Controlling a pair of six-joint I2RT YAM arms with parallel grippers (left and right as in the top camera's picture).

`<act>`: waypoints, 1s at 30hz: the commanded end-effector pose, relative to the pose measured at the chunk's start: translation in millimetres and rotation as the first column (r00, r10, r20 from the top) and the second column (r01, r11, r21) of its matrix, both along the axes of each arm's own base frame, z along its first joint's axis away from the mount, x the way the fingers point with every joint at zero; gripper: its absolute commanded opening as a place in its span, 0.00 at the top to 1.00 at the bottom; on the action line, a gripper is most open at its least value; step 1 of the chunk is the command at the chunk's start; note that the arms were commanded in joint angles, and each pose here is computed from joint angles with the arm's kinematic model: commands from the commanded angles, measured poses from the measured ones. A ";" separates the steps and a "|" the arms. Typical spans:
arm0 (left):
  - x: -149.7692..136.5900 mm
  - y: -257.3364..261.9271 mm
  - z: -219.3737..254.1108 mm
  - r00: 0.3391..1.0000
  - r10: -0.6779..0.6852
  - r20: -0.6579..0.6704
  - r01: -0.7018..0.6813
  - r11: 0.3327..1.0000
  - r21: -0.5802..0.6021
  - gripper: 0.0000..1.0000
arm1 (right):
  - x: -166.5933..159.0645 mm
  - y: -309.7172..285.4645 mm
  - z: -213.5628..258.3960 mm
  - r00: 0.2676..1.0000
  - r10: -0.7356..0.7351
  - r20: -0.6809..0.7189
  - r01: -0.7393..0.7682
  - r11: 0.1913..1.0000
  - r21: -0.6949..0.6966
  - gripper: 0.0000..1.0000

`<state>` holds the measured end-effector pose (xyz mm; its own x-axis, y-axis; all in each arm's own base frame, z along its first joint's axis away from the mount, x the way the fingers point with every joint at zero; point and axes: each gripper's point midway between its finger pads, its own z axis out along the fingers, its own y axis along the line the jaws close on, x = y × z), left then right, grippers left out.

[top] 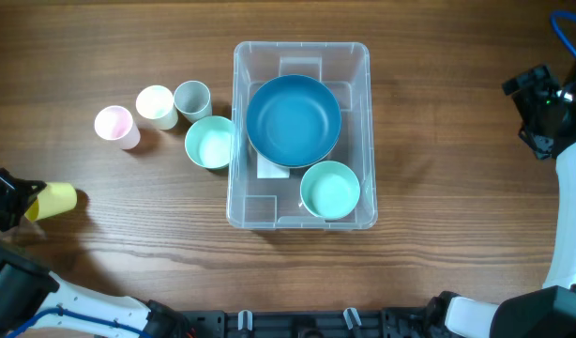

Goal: Pack container
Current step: 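Place the yellow cup in the container's lower left corner, release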

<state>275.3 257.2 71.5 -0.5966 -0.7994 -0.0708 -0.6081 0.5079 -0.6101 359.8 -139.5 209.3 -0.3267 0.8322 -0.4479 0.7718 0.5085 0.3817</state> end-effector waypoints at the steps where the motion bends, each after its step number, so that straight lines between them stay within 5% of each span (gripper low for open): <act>1: 6.8 -3.0 12.4 1.000 0.013 0.028 -0.013 1.000 0.000 0.96 | 1.0 -1.0 -5.2 1.000 -0.014 -0.012 0.014 1.000 0.004 0.00; 7: 56.9 -68.3 89.7 0.974 -0.209 0.087 0.191 0.965 0.181 0.96 | 1.0 -1.0 -5.3 1.000 -0.014 -0.012 0.014 1.000 0.004 0.00; 13: 87.9 -227.4 165.9 0.795 -0.604 0.058 0.513 0.720 0.468 0.96 | 1.0 -1.0 -5.3 1.000 -0.014 -0.012 0.014 1.000 0.004 0.00; 17: 72.8 -343.2 177.6 0.581 -0.812 0.062 0.688 0.529 0.497 0.96 | 1.0 -1.0 -5.2 1.000 -0.014 -0.012 0.014 1.000 0.004 0.00; 23: 33.8 -425.5 151.9 0.396 -0.912 -0.109 0.810 0.291 0.509 0.96 | 1.0 -1.0 -5.3 1.000 -0.014 -0.012 0.014 1.000 0.004 0.00; 30: 8.3 -445.9 113.7 0.317 -0.924 -0.214 0.879 0.201 0.433 0.96 | 1.0 -1.0 -5.3 1.000 -0.014 -0.012 0.014 1.000 0.004 0.00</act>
<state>285.5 -189.5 213.2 -0.8449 0.4073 -0.3469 0.4927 0.8449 -0.2081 359.7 -139.5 209.3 -0.3269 0.8323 -0.4477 0.7720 0.5084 0.3815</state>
